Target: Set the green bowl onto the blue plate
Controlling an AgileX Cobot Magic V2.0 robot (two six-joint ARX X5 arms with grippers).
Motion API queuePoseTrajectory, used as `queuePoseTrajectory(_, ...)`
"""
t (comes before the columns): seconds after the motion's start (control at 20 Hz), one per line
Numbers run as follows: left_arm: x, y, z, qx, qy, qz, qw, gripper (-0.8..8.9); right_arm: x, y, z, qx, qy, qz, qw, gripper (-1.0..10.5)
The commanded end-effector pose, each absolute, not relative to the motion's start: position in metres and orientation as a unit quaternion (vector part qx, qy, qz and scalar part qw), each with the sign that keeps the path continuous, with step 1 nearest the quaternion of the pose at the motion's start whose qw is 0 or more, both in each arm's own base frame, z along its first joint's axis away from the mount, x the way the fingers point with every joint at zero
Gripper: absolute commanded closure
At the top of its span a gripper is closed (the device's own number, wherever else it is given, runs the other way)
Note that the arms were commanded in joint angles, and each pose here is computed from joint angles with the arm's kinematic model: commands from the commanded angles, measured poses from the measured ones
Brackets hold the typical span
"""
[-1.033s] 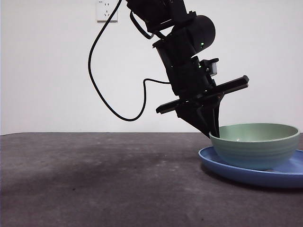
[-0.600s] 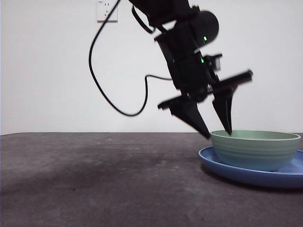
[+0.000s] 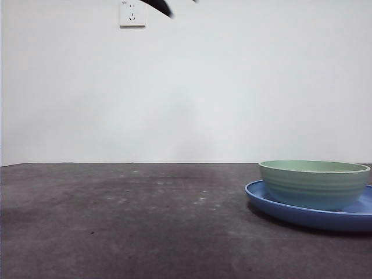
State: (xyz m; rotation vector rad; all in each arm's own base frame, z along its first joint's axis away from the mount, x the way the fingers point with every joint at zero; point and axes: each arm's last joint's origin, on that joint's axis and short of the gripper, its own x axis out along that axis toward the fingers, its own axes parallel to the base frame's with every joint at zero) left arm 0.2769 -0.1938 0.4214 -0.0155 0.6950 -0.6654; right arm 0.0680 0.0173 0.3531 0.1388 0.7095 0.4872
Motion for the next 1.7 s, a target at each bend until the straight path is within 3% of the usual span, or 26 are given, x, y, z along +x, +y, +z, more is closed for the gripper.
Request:
queuePoseTrajectory(0.05,0.26,-0.172,0.417,0.002,0.336,-0.31,0.889,5.54,0.068,0.017,0.358,0.069,0.335,0.235,0.91,4.6)
queuePoseTrajectory(0.25,0.213,-0.136,0.393,0.01,0.339,-0.337,0.878,5.55,0.068,0.017,0.358,0.069,0.336,0.235,0.91,4.6)
queuePoseTrajectory(0.5,0.167,-0.116,0.361,0.011,0.348,-0.443,0.826,5.56,0.068,0.017,0.358,0.069,0.336,0.235,0.909,4.6)
queuePoseTrajectory(0.8,0.146,-0.11,0.34,0.001,0.343,-0.56,0.754,5.56,0.068,0.017,0.358,0.071,0.338,0.234,0.909,4.6)
queuePoseTrajectory(1.4,0.143,-0.109,0.335,-0.003,0.35,-0.573,0.741,5.56,0.068,0.017,0.355,0.08,0.349,0.228,0.905,4.6)
queuePoseTrajectory(1.7,0.143,-0.109,0.335,-0.003,0.35,-0.573,0.741,5.56,0.071,0.013,0.353,0.088,0.36,0.13,0.92,4.6)
